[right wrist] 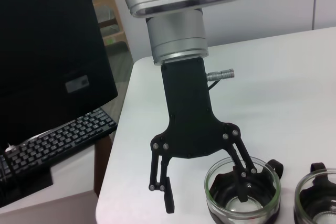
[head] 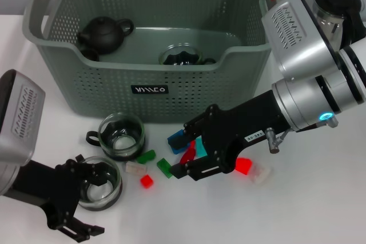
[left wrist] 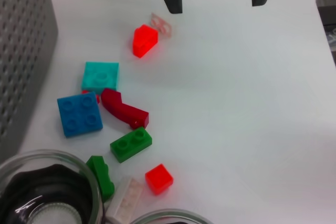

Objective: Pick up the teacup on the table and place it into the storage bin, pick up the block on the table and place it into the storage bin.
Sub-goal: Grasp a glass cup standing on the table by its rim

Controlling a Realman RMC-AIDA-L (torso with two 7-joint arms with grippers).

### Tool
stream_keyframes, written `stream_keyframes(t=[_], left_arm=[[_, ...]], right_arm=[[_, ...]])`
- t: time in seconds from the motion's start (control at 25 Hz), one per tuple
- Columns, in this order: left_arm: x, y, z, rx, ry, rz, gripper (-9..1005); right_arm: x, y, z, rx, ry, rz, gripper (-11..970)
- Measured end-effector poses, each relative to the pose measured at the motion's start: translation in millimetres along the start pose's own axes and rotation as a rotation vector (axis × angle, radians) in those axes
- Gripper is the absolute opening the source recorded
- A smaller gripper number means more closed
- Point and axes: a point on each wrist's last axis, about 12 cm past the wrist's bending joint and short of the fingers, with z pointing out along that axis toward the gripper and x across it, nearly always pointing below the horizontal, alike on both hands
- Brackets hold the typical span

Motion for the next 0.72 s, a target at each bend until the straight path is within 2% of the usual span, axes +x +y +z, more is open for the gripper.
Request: stream_keyframes(t=[0.6, 0.72], left_arm=[[-2.4, 5.8, 10.6, -0.014, 0.026, -0.047, 887], [-3.8, 9.3, 10.2, -0.021, 0.037, -0.061, 844]], right_arm=[[2.8, -3.1, -1.2, 0.023, -0.010, 0.021, 552], [2.5, -3.7, -2.1, 0.025, -0.013, 0.024, 552]])
